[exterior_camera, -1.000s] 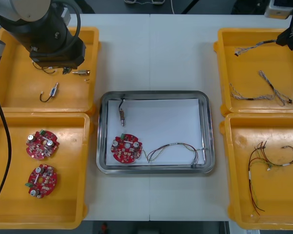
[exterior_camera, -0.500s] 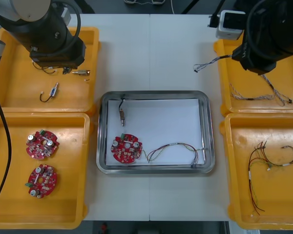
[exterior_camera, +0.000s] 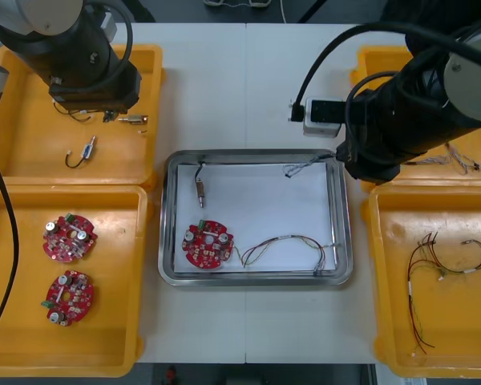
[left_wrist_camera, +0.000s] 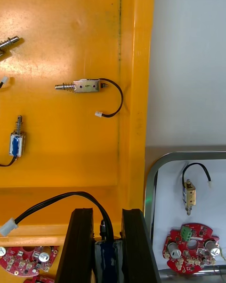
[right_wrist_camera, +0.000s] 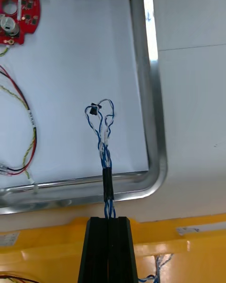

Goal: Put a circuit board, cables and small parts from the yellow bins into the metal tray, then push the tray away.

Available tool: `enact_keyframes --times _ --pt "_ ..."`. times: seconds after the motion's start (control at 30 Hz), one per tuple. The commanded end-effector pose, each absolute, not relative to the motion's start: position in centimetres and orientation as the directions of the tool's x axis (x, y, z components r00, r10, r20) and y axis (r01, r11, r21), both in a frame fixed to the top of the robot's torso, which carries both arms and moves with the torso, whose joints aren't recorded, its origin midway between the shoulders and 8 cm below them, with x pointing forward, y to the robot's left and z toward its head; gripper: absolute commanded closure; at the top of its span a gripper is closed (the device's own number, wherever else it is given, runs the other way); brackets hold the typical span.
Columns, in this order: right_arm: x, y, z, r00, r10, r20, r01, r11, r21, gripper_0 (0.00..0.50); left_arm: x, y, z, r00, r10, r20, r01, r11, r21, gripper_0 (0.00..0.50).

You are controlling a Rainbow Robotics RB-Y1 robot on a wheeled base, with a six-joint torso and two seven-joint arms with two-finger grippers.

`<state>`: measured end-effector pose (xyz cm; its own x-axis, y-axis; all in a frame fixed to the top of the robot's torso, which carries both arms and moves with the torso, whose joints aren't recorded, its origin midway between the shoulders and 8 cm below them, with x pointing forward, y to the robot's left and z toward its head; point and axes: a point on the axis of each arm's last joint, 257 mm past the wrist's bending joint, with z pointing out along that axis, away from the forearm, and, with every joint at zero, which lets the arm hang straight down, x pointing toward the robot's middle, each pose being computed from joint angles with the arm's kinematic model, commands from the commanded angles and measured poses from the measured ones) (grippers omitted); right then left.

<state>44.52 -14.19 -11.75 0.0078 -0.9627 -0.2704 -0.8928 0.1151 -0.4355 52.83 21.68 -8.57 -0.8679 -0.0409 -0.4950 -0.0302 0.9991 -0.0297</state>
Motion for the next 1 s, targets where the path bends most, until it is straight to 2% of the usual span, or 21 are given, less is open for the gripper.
enact_keyframes --times 0.03,0.23,0.47,0.73,1.0 --pt "43.4 -11.6 -13.9 0.034 -0.964 -0.263 -0.899 0.085 -0.429 0.500 53.1 20.7 -5.9 -0.835 -0.136 -0.533 -0.091 0.990 -0.110 0.498" --pt "43.5 -10.0 -15.4 0.044 -0.966 -0.253 -0.891 0.077 -0.448 0.500 53.1 20.7 -5.9 -0.835 -0.136 -0.533 -0.090 0.990 -0.111 0.497" --pt "43.6 -9.2 -17.5 0.046 -0.961 -0.274 -0.884 0.088 -0.458 0.500 53.1 20.7 -5.9 -0.835 -0.136 -0.533 -0.090 0.990 -0.111 0.498" --pt "44.3 -9.3 -19.8 0.046 -0.974 -0.220 -0.865 0.071 -0.497 0.500 53.1 20.7 -6.0 -0.836 -0.136 -0.531 -0.091 0.990 -0.111 0.498" --pt "46.0 -9.0 -21.3 0.046 -0.970 -0.240 -0.860 0.084 -0.503 0.500 53.1 20.7 -5.9 -0.835 -0.136 -0.533 -0.090 0.990 -0.111 0.498"
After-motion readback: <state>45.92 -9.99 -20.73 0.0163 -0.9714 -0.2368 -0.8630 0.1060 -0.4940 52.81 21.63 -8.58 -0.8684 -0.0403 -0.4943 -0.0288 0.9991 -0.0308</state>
